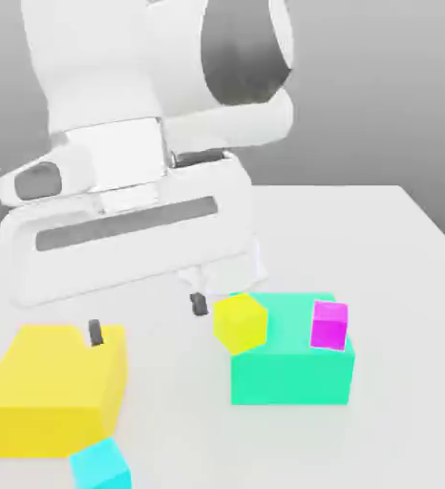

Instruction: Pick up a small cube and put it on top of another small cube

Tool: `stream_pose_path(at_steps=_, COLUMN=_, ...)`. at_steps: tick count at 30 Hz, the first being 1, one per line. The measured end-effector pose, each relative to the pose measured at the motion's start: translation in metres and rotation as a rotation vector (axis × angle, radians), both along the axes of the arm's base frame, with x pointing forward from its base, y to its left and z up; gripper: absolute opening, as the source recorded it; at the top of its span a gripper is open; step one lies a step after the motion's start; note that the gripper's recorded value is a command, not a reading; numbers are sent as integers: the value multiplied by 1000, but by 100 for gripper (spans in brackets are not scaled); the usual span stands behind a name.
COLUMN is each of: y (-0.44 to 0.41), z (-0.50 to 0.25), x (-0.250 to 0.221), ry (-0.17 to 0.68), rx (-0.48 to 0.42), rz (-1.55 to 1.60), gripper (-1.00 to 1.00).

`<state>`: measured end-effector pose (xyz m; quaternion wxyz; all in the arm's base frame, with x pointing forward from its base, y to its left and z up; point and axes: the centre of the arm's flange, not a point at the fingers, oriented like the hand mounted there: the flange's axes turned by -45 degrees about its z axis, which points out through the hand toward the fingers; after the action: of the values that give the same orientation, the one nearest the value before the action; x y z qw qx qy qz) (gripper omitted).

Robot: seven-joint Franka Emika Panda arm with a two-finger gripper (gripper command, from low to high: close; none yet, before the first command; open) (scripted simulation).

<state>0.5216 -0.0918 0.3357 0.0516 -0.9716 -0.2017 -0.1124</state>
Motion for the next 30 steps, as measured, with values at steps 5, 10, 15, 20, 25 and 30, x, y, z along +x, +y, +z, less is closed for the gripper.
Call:
stream_pose_path(at_steps=5, y=-23, z=-76, x=-7, ry=96, rx=-72, rz=82, gripper=0)
stream_pose_path(at_steps=10, y=-48, z=-140, x=-21, ry=177, rx=-156, rz=157, gripper=0)
stream_pose_path(at_steps=15, y=-51, z=-195, x=-23, ry=185, rx=-164, rz=165, gripper=-100)
stream_pose_path(at_steps=20, y=-51, z=-201, x=-23, ry=188, rx=-163, rz=165, gripper=-100)
stream_pose_path(at_steps=25, y=-50, z=-147, x=-23, ry=188, rx=-162, rz=165, gripper=-100)
stream_pose_path(at_steps=30, y=-14, z=-115, x=-41, ry=202, rx=-68, rz=147, gripper=-100)
